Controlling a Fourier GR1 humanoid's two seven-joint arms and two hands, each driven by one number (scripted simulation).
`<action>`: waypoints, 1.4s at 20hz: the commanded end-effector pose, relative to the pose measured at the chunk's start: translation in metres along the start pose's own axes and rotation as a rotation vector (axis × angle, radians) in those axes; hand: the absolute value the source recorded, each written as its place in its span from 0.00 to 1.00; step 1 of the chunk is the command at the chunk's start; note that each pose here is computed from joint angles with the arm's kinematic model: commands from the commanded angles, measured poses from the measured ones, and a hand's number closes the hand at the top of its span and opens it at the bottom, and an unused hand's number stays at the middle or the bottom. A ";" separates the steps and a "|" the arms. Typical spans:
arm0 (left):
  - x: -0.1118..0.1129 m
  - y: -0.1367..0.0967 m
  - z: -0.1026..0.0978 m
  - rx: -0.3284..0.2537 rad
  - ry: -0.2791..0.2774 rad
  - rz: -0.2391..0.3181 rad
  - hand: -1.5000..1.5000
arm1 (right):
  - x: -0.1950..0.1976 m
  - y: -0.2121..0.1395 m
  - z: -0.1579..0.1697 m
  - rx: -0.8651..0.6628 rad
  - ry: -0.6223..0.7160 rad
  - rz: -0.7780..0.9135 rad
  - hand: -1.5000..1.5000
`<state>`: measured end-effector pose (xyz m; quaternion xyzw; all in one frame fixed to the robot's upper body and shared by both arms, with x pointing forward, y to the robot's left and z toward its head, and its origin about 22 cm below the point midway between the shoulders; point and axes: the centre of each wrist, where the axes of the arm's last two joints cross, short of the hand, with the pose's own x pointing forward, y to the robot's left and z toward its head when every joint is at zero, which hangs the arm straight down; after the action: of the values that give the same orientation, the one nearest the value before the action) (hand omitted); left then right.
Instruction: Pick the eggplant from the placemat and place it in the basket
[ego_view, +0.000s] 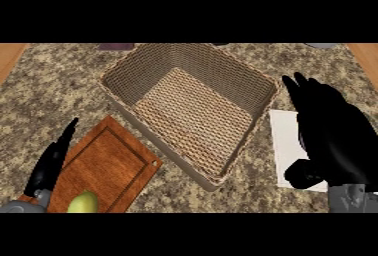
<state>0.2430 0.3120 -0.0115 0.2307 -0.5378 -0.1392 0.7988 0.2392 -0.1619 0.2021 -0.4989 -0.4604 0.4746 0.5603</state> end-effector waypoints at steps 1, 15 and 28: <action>0.000 0.005 -0.004 -0.005 0.016 -0.004 0.50 | -0.011 -0.001 0.004 0.063 0.203 0.069 0.00; 0.004 0.011 0.005 -0.016 0.017 0.008 0.50 | -0.054 0.027 -0.009 0.017 0.225 0.036 0.00; -0.013 -0.006 0.009 -0.002 0.000 -0.023 0.50 | -0.037 0.035 -0.043 0.024 0.221 0.043 0.00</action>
<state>0.2412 0.3099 -0.0116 0.2285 -0.5460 -0.1430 0.7932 0.2619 -0.2054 0.1562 -0.5490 -0.3839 0.4374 0.5999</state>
